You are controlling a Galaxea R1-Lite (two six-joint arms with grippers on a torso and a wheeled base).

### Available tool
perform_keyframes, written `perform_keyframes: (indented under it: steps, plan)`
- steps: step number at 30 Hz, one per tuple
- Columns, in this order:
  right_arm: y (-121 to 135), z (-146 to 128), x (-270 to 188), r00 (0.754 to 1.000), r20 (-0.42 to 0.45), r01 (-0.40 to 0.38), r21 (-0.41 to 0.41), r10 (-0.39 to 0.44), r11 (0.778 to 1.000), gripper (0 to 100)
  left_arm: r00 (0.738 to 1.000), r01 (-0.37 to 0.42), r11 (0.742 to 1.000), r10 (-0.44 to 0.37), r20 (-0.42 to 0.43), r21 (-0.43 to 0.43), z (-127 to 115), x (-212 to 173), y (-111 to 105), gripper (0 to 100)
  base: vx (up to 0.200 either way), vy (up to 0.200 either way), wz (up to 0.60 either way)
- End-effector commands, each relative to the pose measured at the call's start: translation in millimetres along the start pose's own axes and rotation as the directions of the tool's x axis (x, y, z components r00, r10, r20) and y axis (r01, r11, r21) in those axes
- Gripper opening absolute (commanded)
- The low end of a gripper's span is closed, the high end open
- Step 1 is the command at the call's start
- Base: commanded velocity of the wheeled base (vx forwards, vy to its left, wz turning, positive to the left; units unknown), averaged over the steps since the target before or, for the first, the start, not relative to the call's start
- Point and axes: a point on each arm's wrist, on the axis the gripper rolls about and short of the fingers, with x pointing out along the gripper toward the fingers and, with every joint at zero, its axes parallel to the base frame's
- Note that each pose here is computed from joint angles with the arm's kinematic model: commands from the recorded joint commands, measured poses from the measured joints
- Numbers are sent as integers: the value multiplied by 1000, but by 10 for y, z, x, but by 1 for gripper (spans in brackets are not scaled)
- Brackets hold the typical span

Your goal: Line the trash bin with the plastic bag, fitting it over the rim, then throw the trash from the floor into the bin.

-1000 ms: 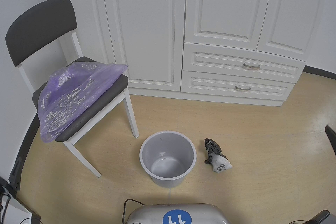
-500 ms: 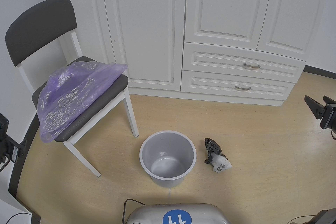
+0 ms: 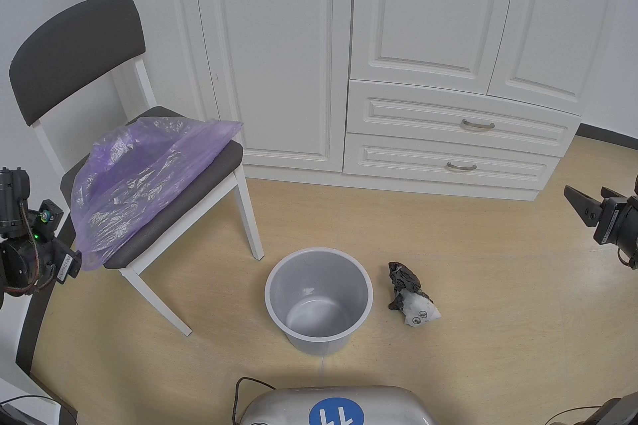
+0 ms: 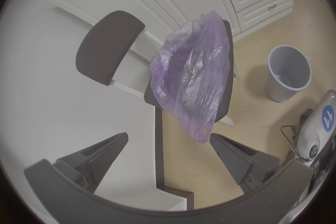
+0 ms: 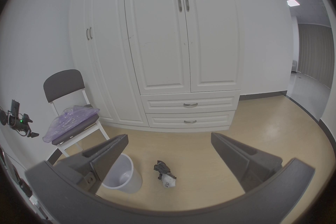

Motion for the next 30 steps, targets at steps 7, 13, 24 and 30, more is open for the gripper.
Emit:
perform_keyframes:
  steps: [7,13,24,30]
  plan:
    - [3,-12,21,1000,-10,-5,-1,5,1000,100,994,66,998,-66,-90,-1,-11,405,-221,100,0,0,0]
    - [4,0,11,1000,-2,-6,1,6,1000,100,996,54,999,-54,-76,-8,11,517,-262,100,0,0,0]
    - [-12,18,25,1000,2,4,2,-4,1000,100,994,41,998,-45,-96,-39,-13,687,-294,100,0,0,0]
    - [-17,15,3,1000,5,7,3,-7,1000,100,994,28,998,-34,-104,-59,-26,798,-304,100,0,0,0]
